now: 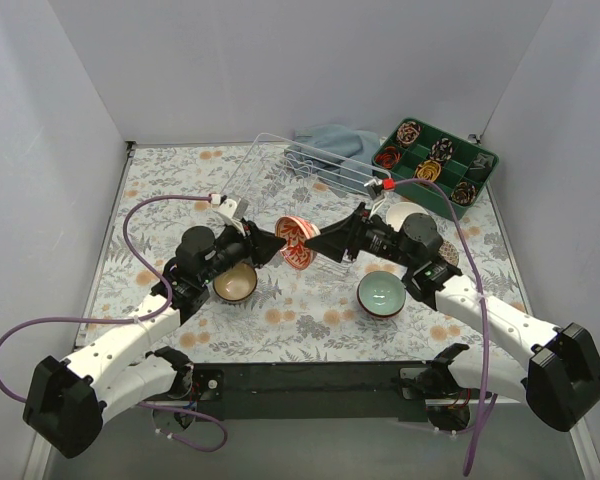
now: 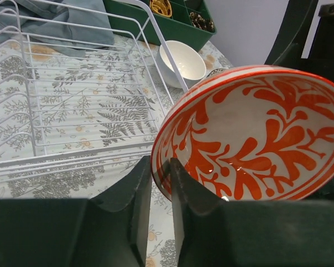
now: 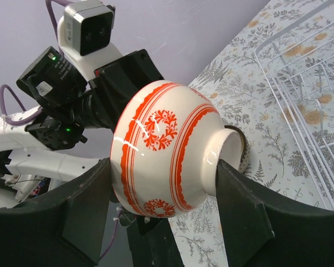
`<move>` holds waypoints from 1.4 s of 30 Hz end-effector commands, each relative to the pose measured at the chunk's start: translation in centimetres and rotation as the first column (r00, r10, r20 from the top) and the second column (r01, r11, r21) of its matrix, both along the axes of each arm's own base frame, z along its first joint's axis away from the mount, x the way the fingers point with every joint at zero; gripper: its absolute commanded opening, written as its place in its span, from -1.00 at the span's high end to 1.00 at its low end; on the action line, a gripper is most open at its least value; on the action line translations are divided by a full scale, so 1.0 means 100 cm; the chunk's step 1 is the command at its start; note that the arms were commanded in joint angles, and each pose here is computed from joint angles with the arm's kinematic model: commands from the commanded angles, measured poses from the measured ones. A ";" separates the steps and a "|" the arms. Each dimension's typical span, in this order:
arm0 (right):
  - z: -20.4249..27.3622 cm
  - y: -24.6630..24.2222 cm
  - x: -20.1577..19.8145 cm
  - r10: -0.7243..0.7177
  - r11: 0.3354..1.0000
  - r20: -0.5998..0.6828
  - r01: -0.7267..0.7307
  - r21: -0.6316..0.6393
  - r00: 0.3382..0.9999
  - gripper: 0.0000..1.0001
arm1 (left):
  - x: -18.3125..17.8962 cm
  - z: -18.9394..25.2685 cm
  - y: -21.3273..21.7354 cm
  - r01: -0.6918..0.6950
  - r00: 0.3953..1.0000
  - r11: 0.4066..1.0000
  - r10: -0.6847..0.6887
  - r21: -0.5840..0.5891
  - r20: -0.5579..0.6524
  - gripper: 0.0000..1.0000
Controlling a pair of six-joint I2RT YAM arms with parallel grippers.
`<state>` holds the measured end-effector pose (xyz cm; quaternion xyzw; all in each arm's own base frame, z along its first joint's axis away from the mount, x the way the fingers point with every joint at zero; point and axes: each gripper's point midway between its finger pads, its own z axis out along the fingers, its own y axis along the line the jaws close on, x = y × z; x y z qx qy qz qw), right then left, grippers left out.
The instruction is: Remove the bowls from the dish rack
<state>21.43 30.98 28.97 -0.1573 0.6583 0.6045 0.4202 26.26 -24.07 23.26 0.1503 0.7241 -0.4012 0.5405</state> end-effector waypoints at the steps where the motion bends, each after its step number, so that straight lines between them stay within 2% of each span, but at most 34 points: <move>1: 0.035 -0.006 -0.011 0.028 0.994 0.107 -0.039 0.103 0.994 0.37 | -0.005 0.015 -0.003 0.039 0.999 0.999 -0.038 -0.028 0.036 0.78; 3: 0.031 -0.007 -0.011 0.033 0.994 0.103 -0.043 0.101 0.994 0.36 | -0.007 0.018 -0.003 0.046 0.998 0.998 -0.045 -0.036 0.040 1.00; 5: 0.025 -0.007 -0.012 0.036 0.995 0.091 -0.044 0.093 0.995 0.35 | -0.008 0.018 -0.003 0.048 0.998 0.998 -0.046 -0.036 0.040 1.00; 8: 0.011 -0.012 -0.008 0.015 0.997 0.062 -0.019 0.078 0.998 0.21 | -0.008 0.021 -0.001 0.033 0.999 0.999 -0.031 -0.042 0.045 1.00; 11: -0.005 -0.022 -0.001 -0.023 0.998 0.026 0.021 0.063 0.999 -0.11 | -0.003 0.021 0.005 -0.015 0.999 0.999 0.017 -0.040 0.043 1.00; 12: -0.008 -0.026 0.002 -0.040 0.997 0.022 0.038 0.062 0.999 -0.31 | 0.001 0.018 0.009 -0.044 0.998 0.999 0.045 -0.029 0.036 1.00; 15: -0.019 -0.032 0.005 -0.056 0.997 -0.001 0.056 0.049 0.998 -0.62 | 0.008 0.011 0.015 -0.094 0.996 0.996 0.094 0.003 0.006 1.00; 18: -0.023 -0.032 0.005 -0.053 0.998 -0.013 0.053 0.031 0.999 -0.78 | 0.017 0.003 0.019 -0.140 0.990 0.989 0.141 0.052 -0.016 1.00; 25: -0.029 -0.034 0.010 -0.073 0.996 -0.015 0.072 -0.053 0.997 -0.89 | 0.022 0.003 0.026 -0.179 0.983 0.980 0.181 0.084 -0.016 1.00; 33: -0.019 -0.036 0.022 -0.203 0.953 0.050 0.209 -0.221 0.978 -0.88 | 0.029 -0.001 0.040 -0.257 0.963 0.955 0.266 0.145 -0.045 1.00; 34: -0.027 -0.036 0.022 -0.212 0.933 0.059 0.220 -0.285 0.975 -0.88 | 0.029 0.001 0.040 -0.256 0.963 0.956 0.265 0.146 -0.047 1.00; 37: -0.017 -0.029 0.028 -0.290 0.881 0.120 0.314 -0.355 0.950 -0.85 | 0.032 -0.003 0.044 -0.279 0.954 0.945 0.293 0.173 -0.064 1.00; 42: -0.026 -0.015 0.039 -0.375 0.748 0.204 0.425 -0.509 0.904 -0.76 | 0.031 -0.001 0.046 -0.283 0.952 0.943 0.298 0.176 -0.065 1.00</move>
